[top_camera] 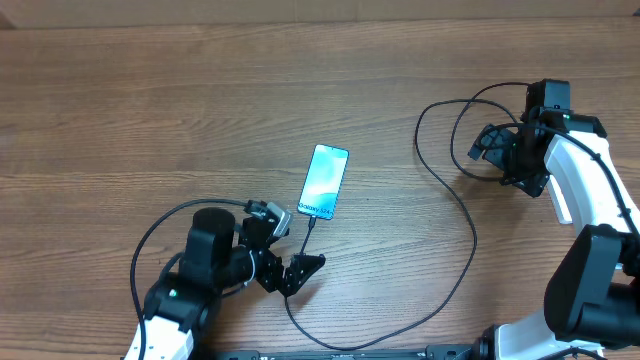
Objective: Plug charger to phone and switch on socket
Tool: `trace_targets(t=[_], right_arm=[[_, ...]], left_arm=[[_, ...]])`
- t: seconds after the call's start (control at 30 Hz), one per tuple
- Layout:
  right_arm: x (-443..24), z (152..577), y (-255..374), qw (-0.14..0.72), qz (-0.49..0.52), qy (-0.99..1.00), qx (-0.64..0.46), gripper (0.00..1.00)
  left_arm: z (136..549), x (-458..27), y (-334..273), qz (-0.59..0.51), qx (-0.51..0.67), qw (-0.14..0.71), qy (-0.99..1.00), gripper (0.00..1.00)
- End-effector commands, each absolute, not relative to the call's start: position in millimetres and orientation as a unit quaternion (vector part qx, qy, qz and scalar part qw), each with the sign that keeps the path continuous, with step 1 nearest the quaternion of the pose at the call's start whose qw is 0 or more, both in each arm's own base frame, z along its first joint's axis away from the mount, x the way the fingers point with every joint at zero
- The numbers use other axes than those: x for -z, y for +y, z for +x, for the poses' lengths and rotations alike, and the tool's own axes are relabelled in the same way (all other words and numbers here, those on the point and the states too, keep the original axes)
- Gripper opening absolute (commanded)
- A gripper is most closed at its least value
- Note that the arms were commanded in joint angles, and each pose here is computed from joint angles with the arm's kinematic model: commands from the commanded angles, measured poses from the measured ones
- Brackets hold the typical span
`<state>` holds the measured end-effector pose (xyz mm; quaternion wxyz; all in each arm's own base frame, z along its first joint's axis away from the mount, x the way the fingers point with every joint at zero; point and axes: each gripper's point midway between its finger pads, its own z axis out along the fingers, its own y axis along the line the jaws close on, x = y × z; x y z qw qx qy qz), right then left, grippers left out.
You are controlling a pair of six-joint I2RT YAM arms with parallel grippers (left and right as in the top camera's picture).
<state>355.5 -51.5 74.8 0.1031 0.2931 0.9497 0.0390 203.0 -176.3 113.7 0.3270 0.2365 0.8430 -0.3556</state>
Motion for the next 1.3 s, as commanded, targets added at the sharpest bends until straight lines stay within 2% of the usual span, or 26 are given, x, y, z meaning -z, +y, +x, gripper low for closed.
trace_targets(t=[0.0,0.77,0.83,0.93,1.1,1.27], right_arm=[[-81.9,357.5,-49.0,0.115,0.293,0.948,-0.044,1.00],[-81.9,357.4,-49.0,0.114,0.293,0.948,-0.044,1.00],[-81.9,357.4,-49.0,0.114,0.293,0.948,-0.044,1.00],[-81.9,357.4,-49.0,0.114,0.293,0.948,-0.044,1.00],[-81.9,357.4,-49.0,0.114,0.293,0.948,-0.044,1.00],[-81.9,357.4,-49.0,0.114,0.293,0.948,-0.044,1.00]], left_arm=[[196.0,-112.1,-175.3,0.217,0.376,0.337,0.835,1.00],[167.8,-137.4,-165.2,0.251,0.386,0.502,0.732,1.00],[169.1,-141.9,-163.9,0.270,0.367,0.525,0.719,1.00],[182.0,-160.3,-155.8,0.281,0.316,0.602,0.677,0.99],[191.5,-209.0,-142.7,0.268,0.267,0.704,0.601,1.00],[207.3,-204.9,-125.1,0.233,0.209,0.719,0.621,1.00]])
